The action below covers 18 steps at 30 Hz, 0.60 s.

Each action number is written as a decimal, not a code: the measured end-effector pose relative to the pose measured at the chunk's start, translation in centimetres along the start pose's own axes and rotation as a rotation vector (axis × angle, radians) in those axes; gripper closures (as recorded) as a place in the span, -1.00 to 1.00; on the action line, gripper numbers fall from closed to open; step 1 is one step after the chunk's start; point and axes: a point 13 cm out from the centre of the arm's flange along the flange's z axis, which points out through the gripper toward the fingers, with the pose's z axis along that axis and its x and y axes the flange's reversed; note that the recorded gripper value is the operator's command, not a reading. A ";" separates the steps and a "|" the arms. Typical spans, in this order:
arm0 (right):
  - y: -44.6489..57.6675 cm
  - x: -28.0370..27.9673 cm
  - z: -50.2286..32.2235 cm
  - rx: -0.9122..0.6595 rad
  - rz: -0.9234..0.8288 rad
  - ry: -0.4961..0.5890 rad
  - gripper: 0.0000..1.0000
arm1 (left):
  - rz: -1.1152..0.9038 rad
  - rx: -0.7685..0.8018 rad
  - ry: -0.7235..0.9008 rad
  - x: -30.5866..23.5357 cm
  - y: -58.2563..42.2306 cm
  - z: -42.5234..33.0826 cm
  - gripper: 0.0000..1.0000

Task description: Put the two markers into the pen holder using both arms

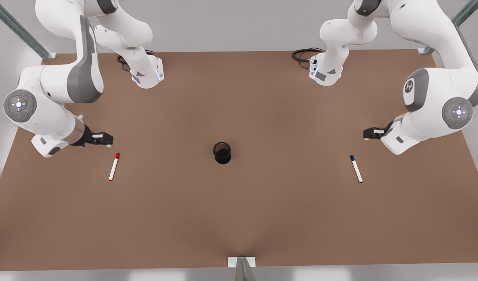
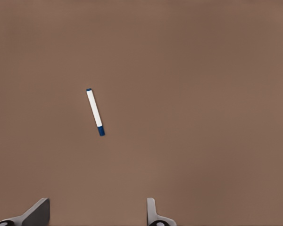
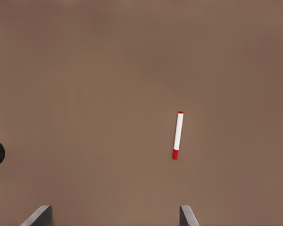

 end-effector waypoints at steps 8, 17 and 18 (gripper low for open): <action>-0.4 -3.7 -0.3 -0.018 0.044 -0.125 -1.00 | -0.213 0.068 0.096 -6.6 8.8 23.4 -0.99; -0.8 -9.5 14.0 -0.020 0.076 -0.040 -1.00 | -0.278 0.030 -0.085 -8.4 11.0 37.4 -1.00; -0.7 -9.1 15.8 -0.019 0.077 -0.022 -1.00 | -0.274 0.022 -0.110 -8.9 11.1 37.5 -1.00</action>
